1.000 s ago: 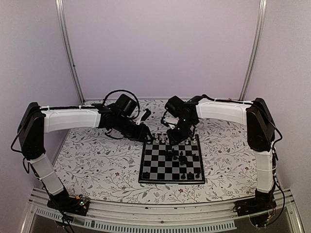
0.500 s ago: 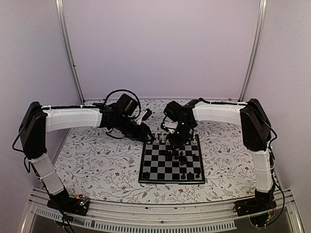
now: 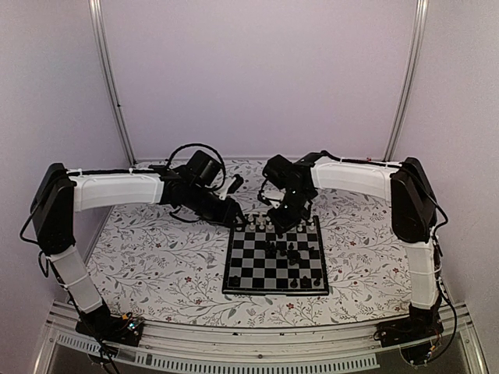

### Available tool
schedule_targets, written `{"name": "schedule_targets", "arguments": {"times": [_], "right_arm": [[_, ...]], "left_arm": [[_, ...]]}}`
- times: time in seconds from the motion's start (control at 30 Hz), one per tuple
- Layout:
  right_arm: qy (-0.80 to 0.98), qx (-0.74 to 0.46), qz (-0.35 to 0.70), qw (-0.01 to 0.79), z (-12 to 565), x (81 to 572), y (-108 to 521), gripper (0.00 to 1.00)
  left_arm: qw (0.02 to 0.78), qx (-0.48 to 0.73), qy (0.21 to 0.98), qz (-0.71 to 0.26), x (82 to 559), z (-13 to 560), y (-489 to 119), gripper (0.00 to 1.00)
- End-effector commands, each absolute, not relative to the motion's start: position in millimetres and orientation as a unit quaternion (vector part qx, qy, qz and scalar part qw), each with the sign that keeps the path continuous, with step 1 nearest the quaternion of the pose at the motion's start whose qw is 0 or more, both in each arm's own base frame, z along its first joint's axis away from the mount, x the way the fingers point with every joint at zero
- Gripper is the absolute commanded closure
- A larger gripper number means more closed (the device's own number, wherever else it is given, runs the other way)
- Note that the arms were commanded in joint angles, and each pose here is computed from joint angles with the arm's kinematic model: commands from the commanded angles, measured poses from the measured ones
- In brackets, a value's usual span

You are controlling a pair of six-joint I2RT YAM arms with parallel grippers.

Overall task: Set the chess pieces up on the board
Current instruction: Pick up the chess piece from the chessboard, then place the chess piece on the chessboard.

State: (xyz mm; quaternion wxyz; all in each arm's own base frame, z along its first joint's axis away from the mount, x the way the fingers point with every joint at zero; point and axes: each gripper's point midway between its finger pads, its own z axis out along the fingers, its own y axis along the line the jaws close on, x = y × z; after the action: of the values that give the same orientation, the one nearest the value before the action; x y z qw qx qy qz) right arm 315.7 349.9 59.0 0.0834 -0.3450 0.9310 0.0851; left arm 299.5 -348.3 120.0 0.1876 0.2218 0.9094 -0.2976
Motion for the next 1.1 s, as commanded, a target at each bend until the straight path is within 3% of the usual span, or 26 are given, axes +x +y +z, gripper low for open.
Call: {"name": "schedule_targets", "arguments": {"times": [0.0,0.5,1.07], "right_arm": [[0.923,-0.347,0.105,0.130,110,314,363,0.92],[0.871,-0.455,0.156,0.106,107,248,449,0.92],[0.868,-0.471,0.152,0.047,55,223,481,0.91]], "left_arm": [[0.196,0.205,0.911,-0.300,308,121,-339,0.61],[0.238,0.081,0.936,-0.247,329,119,-250,0.61],[0.232,0.085,0.939,-0.239,315,118,-228,0.61]]}}
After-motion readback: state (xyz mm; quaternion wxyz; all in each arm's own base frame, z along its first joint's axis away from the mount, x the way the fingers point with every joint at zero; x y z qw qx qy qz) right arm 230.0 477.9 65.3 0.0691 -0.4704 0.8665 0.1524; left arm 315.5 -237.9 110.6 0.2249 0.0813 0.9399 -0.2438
